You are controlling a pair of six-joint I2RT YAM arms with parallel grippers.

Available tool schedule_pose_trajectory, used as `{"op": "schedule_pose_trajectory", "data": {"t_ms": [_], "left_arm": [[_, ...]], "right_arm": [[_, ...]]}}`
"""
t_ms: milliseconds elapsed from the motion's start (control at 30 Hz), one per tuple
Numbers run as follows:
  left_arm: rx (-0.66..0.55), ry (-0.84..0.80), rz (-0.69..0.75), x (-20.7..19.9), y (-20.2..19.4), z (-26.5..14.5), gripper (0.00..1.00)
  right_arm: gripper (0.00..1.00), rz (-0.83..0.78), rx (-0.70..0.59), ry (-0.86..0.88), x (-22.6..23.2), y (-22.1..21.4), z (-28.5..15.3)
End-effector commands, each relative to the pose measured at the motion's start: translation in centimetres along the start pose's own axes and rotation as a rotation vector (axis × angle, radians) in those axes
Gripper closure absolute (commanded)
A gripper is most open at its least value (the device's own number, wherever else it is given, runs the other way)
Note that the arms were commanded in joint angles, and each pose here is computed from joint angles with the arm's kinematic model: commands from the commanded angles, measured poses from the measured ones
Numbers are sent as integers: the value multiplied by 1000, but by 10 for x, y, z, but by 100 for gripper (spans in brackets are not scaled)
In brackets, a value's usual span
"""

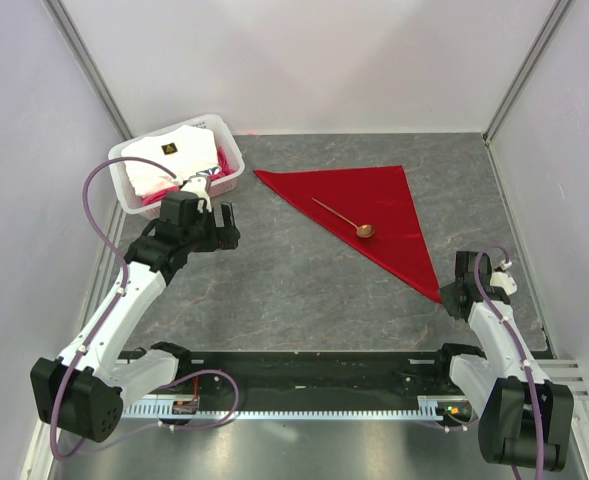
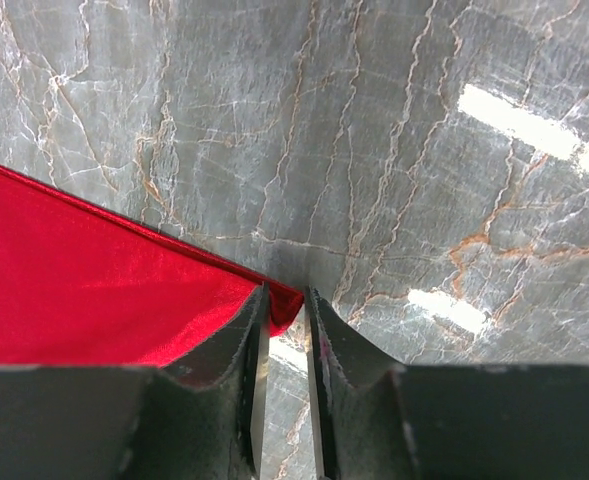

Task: Fold the napkin, place the utensils inside, and roll it up
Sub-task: Fold the napkin

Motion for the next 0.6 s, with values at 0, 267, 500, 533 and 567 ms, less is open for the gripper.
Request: {"op": "schedule_pose_trajectory", "data": {"t_ms": [0,267,500,533,567], "left_arm": [[-42,-6,26,-2,10,-6,0],[-43,-7,27,-2,10,-6,0],[-45,-6,29,-2,11,-7,0],[-44,-6,29,-2,10,-6,0],[-44,-6,29,-2,10,-6,0]], "right_arm": [[75,-20,-42,32,9,9,-3],[94,-90,-78,88,20,20,-12],[100,-136,-99,157,38,31,-24],[100,-147,-98,162,40,31,-24],[100,-150,-95,175,43,32,-25]]}}
Point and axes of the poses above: each gripper's point midway between its finger pads, its own z axis out along the fingers, its own x axis along the line the jaws close on, y = z × x, the point moved 10 cm from there along -z, back along the fingers, and after that the axes turned 5 degrees about z, right-handed, at the moved point
